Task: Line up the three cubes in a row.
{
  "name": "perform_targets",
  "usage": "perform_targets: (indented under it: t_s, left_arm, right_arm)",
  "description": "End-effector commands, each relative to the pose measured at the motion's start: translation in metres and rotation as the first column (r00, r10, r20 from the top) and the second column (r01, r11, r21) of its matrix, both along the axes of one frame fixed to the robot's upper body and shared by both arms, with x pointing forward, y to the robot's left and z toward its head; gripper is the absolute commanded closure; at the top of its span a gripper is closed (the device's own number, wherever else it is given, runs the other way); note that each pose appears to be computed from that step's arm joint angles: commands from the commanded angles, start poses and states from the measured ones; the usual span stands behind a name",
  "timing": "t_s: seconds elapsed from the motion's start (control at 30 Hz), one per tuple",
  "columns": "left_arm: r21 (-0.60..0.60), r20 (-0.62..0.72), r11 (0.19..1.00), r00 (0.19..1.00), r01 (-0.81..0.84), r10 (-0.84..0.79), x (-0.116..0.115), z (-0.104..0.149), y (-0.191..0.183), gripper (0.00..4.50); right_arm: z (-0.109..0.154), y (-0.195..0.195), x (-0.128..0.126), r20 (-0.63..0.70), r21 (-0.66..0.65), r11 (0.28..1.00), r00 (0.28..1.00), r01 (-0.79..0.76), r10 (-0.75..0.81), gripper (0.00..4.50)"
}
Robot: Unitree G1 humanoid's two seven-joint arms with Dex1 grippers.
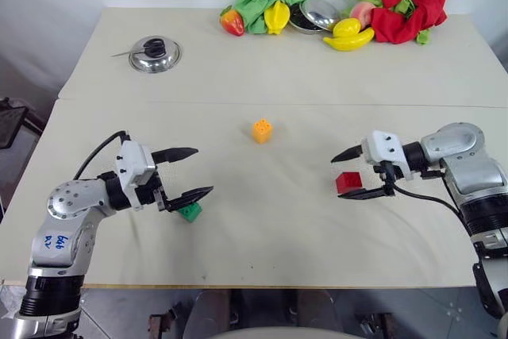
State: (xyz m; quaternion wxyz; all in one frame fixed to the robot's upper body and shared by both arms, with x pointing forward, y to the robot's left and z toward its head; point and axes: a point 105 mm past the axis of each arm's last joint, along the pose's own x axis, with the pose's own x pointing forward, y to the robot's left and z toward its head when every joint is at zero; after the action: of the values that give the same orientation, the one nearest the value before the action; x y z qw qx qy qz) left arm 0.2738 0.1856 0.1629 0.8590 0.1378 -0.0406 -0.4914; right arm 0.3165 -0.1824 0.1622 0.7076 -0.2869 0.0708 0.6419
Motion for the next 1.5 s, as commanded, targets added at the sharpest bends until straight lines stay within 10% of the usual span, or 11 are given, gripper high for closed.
perform_targets:
  t_s: [0.03,0.43,0.77,1.5]
  left_arm:
    - [-0.019,0.027,0.997,0.996,-0.079,0.080,-0.008,0.009,0.029,0.00]
    - [0.036,-0.181,0.901,0.883,-0.433,0.432,-0.085,-0.043,0.144,0.00]
    - [0.055,-0.289,0.875,0.831,-0.481,0.475,-0.131,-0.076,0.156,0.00]
    - [-0.036,-0.183,0.959,0.945,-0.281,0.270,-0.050,-0.066,-0.011,0.00]
  right_arm:
    - [0.043,0.008,-0.019,0.066,0.246,0.963,0.993,-0.110,0.096,0.03]
    - [0.027,0.020,-0.079,0.072,0.552,0.818,0.987,-0.161,0.145,0.03]
    - [-0.010,-0.053,-0.101,0.062,0.448,0.893,0.994,0.048,-0.085,0.03]
    - [-0.010,-0.081,-0.084,0.145,0.408,0.904,0.969,0.125,-0.199,0.03]
